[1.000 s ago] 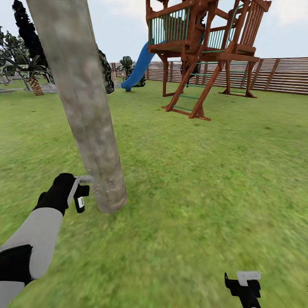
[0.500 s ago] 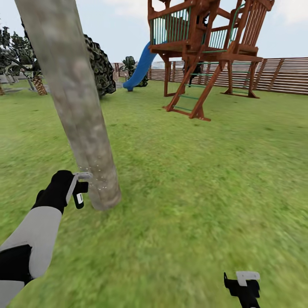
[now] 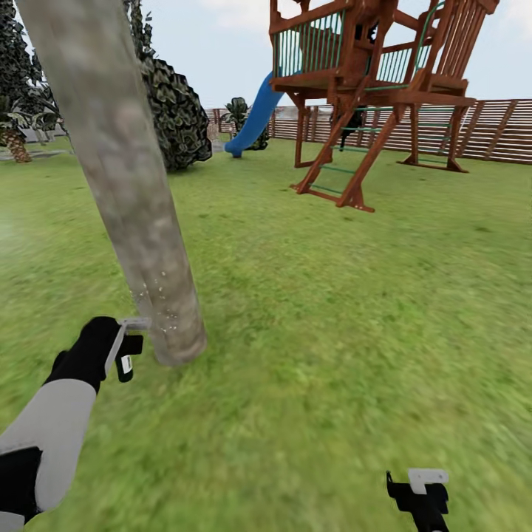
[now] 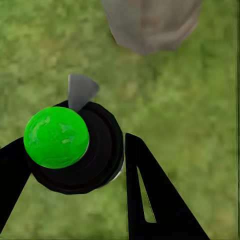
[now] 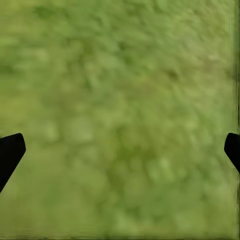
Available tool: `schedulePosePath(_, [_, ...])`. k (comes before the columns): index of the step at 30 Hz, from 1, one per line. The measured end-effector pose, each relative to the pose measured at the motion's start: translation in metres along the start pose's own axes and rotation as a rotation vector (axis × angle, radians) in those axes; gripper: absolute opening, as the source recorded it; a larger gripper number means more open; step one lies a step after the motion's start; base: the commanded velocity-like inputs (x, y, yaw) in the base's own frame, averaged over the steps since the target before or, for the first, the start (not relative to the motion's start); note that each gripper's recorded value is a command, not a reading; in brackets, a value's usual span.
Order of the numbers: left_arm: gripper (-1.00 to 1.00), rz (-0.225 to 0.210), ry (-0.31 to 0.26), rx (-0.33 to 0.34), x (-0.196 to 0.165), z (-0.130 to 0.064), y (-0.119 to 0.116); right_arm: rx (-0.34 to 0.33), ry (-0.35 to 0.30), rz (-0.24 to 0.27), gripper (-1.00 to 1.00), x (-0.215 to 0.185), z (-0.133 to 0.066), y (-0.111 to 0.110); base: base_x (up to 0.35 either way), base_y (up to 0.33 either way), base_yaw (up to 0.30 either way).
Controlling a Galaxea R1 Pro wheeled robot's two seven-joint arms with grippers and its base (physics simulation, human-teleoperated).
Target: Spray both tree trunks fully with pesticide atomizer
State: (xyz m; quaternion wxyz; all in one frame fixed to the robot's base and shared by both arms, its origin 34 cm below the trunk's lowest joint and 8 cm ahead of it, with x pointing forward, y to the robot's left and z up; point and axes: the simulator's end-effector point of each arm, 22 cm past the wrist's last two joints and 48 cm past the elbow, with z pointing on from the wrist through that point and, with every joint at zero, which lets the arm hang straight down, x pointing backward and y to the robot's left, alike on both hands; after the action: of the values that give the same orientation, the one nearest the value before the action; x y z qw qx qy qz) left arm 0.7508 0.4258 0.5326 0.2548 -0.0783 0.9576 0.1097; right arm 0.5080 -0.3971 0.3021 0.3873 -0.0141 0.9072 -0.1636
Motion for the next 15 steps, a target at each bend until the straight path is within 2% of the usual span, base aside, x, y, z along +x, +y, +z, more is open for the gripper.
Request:
schedulePosePath(5, [-1.00,-0.002,-0.013,0.006,-0.003,-0.002,-0.004,-0.001,0.000,0.001,1.00,0.000,0.000,0.001,-0.059,-0.258,0.182])
schedulePosePath(9, [-1.00,-0.005,-0.025,0.009,-0.012,-0.006,-0.007,-0.001,0.000,0.001,1.00,0.000,0.000,0.001,0.138,-0.262,0.271])
schedulePosePath(15, [-1.00,-0.006,-0.029,0.006,-0.015,-0.007,-0.007,0.003,-0.001,-0.001,1.00,0.000,0.000,-0.002,0.163,-0.258,0.042])
